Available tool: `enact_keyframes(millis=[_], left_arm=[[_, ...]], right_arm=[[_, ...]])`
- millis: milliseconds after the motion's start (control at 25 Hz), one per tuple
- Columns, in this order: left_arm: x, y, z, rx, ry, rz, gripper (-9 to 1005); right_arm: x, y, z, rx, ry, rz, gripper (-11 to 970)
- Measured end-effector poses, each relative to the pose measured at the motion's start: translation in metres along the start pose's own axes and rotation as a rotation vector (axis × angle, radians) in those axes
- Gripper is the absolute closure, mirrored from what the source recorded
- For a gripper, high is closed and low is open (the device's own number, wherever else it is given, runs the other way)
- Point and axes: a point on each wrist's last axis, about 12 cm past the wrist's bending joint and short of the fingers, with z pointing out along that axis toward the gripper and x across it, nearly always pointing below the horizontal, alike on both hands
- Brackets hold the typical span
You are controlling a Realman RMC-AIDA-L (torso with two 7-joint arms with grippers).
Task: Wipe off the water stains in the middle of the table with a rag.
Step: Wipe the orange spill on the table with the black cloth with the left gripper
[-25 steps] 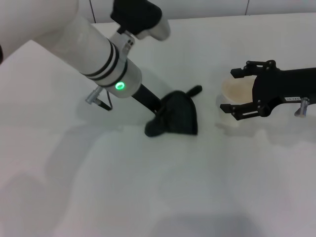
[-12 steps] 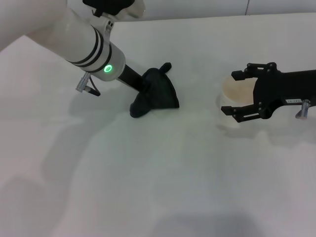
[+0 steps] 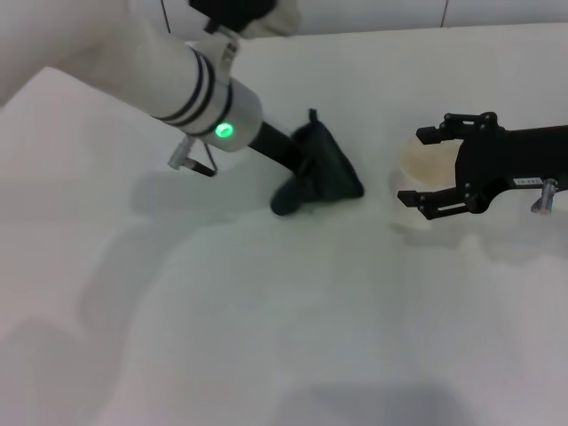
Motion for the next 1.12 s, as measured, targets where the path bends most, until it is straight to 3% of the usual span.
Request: enact_keyframes(millis=[320,1120], left_arm=[[0.003,-0.019,0.009,0.04,0.065,0.114,921],[0.004,-0.045,0.003,0.238,0.085,0.281,918]], right_arm=[[-0.001,-0.001,0.0,0.004,-0.001,-0.003,86],[-0.001,-0.004,0.0,0.018,-0.002,-0.002,86]])
